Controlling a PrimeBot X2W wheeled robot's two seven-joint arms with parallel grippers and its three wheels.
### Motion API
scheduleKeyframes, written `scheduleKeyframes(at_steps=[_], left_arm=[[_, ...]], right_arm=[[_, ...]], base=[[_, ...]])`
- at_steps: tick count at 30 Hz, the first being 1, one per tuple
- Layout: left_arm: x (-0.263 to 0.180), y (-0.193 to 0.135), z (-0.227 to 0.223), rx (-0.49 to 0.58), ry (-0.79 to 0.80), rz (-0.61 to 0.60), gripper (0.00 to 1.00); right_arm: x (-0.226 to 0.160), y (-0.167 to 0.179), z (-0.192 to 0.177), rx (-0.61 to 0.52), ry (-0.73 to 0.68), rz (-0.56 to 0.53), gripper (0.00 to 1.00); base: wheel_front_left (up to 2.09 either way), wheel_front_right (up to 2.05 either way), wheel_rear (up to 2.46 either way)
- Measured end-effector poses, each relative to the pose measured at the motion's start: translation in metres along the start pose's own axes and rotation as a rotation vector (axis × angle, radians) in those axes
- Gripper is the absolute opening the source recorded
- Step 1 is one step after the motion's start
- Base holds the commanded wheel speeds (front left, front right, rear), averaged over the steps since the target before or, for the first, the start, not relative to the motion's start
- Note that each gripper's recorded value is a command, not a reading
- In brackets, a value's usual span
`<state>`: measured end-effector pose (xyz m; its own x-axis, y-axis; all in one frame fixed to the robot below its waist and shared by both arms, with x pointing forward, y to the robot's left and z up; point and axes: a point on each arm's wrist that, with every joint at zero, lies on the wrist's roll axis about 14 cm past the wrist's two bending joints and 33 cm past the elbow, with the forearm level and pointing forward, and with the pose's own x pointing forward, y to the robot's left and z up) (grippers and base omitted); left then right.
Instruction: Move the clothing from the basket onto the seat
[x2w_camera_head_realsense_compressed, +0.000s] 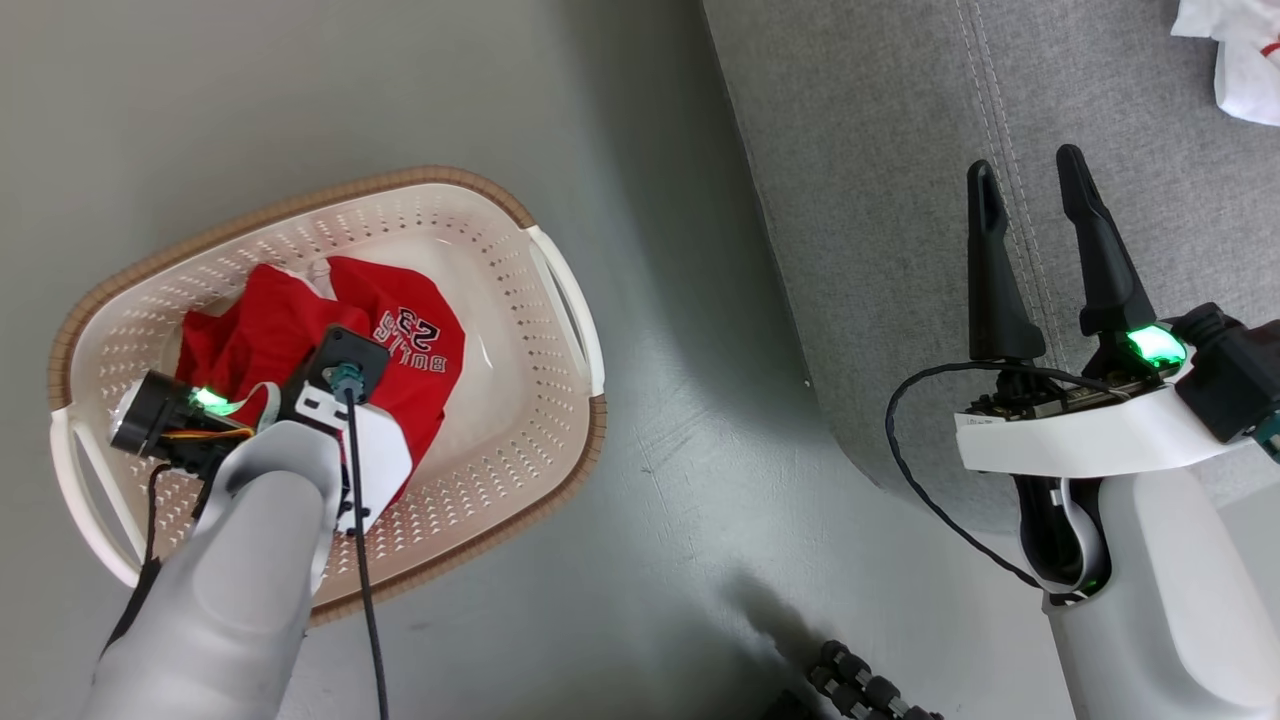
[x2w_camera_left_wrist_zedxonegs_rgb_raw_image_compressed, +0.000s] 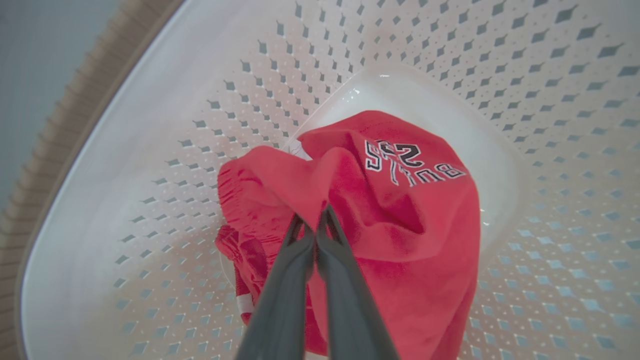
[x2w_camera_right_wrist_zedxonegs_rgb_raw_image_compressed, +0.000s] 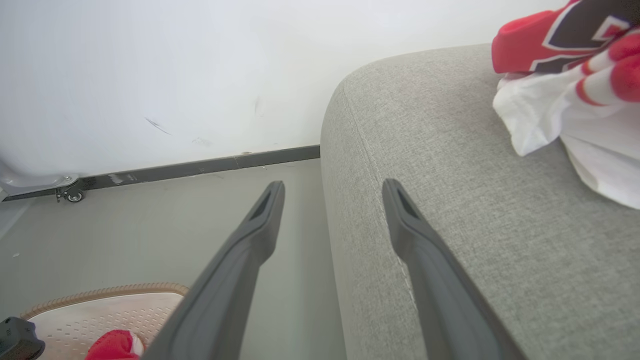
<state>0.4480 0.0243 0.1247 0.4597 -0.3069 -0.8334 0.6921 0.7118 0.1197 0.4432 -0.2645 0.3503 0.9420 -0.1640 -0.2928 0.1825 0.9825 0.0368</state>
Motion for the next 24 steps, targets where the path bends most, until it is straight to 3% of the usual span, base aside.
scheduleKeyframes(at_steps=[24], left_arm=[[-0.032, 0.038, 0.061, -0.098, -0.238, 0.118, 0.00]], right_arm=[[0.003, 0.013, 0.025, 0.014, -0.072, 0.034, 1.00]], base=[[0.00, 0.00, 0.00]])
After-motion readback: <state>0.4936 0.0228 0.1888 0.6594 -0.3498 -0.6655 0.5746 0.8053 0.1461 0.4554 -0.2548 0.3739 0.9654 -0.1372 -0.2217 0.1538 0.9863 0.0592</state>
